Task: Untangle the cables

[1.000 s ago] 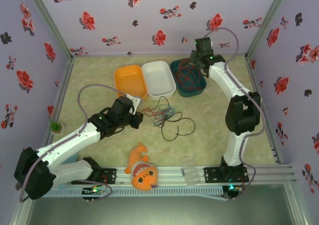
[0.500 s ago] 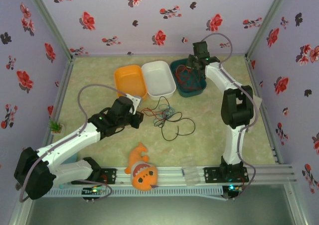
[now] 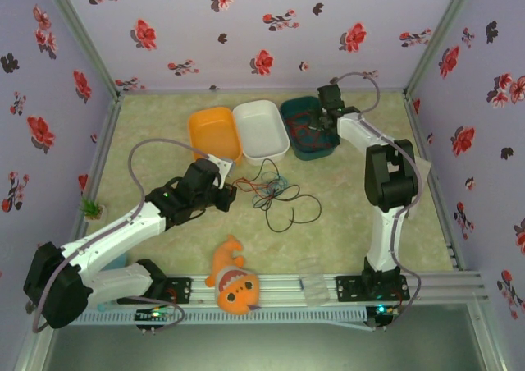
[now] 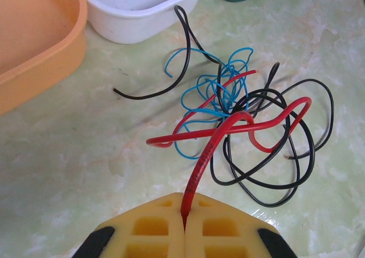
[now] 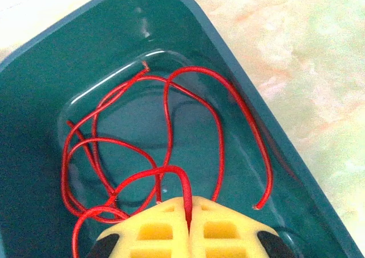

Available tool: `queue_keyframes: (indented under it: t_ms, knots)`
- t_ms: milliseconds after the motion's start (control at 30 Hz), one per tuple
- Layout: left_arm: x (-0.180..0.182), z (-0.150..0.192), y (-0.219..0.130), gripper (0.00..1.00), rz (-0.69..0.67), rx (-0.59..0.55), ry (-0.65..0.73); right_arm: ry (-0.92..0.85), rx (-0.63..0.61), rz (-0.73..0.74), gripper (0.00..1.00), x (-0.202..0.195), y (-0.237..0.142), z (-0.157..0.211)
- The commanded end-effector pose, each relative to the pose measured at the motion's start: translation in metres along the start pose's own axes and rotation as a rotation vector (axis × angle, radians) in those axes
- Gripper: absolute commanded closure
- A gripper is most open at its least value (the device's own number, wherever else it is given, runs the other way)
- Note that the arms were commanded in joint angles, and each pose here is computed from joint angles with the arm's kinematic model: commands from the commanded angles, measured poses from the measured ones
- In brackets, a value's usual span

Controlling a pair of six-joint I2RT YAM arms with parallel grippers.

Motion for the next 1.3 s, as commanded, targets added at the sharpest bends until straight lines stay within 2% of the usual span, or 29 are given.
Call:
queue_keyframes:
  t_ms: [0,167,333,533,700,900,1033,1267]
  knots:
    - [0.0,-0.003,0.001,1.0,0.013,-0.006,0.002,0.011,0.0,0.046,0.95,-0.007,0.001,0.001]
    - [-0.001,-0.007,-0.002,1.0,0.015,-0.014,0.006,-0.009,0.03,0.091,0.85,-0.012,0.002,0.005]
    - [-0.001,-0.009,-0.004,1.0,0.015,-0.018,0.01,-0.03,0.023,0.118,0.7,-0.015,-0.012,0.002]
    - [-0.001,-0.013,-0.006,1.0,0.016,-0.024,0.015,-0.042,-0.017,0.098,0.61,-0.012,-0.041,-0.003]
    - [-0.003,-0.021,-0.011,1.0,0.017,-0.04,0.023,-0.088,-0.05,0.021,0.55,-0.001,-0.077,0.003]
    - [-0.003,-0.029,-0.013,1.0,0.018,-0.031,0.024,-0.179,-0.069,-0.194,0.51,0.014,-0.128,0.042]
    - [-0.003,-0.031,-0.012,1.0,0.023,-0.008,0.019,-0.241,-0.054,-0.356,0.55,0.021,-0.161,0.078]
    - [-0.003,-0.033,-0.01,1.0,0.03,0.021,0.011,-0.408,0.017,-0.54,0.58,0.031,-0.199,0.151]
Point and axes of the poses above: each hand's point on the last joint's axis, 136 mm out from that joint toward the fingers, its own y axis out along the fingers, its own x axis along the line the jaws close on, z = x × y, the point moved 8 cm from there along -y, back along the fingers, and after that the axes turned 10 degrees about y, right-handed, at the moved point
